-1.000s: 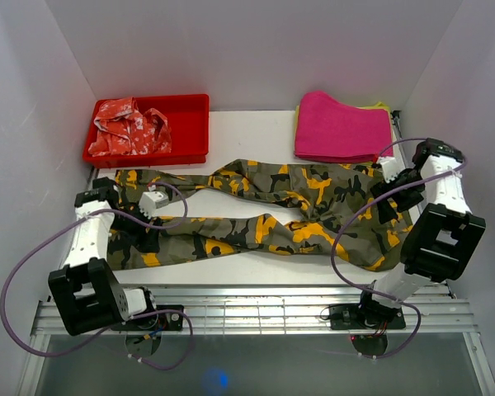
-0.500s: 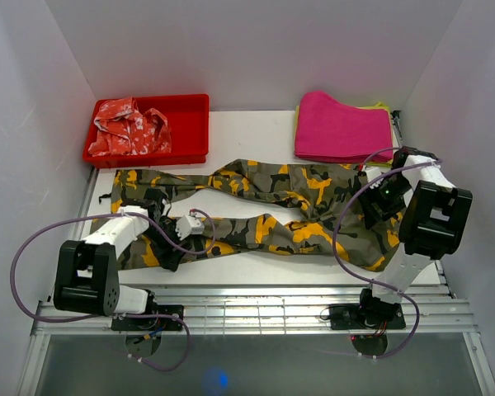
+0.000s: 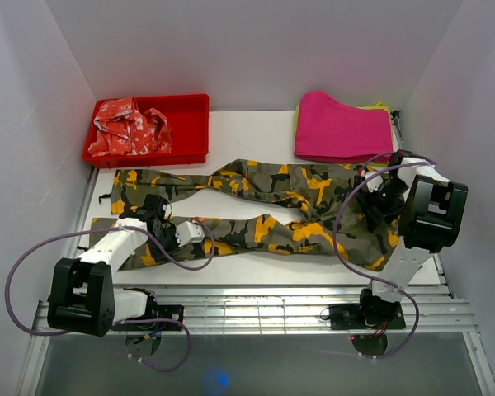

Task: Fold and stack the trousers
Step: Flatten the trousers out

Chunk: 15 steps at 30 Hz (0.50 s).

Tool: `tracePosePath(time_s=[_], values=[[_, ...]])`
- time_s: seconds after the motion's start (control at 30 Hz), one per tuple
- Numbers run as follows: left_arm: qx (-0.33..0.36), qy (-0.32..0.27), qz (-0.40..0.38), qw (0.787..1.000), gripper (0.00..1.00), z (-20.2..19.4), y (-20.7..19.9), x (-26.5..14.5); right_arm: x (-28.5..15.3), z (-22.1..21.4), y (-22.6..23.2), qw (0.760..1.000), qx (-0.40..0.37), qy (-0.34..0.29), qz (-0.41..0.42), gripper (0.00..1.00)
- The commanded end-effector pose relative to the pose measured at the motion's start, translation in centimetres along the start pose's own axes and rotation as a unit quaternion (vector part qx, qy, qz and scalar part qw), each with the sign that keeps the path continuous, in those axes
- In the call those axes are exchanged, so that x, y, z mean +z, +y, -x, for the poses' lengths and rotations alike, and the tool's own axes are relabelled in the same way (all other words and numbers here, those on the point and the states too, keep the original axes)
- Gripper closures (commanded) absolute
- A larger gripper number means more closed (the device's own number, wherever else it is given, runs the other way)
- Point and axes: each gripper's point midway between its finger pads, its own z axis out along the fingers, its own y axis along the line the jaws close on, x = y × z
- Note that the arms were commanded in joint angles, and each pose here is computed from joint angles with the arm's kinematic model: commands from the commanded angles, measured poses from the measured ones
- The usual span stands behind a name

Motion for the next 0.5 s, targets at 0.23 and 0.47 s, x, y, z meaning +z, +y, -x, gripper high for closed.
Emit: tracePosePath(time_s=[0.23,0.47], values=[[0.080,0.060,-0.053,0.994,1.00,-4.3,-2.9,-2.0,0.8,-1.3,-4.3,0.995,0.002,0.043,-0.085,0.21],[0.061,0.069,-0.034,0.995,1.00,-6.8,-0.6,-3.6,0.1,-1.1,-5.9,0.993,0.007,0.041,-0.109,0.20]])
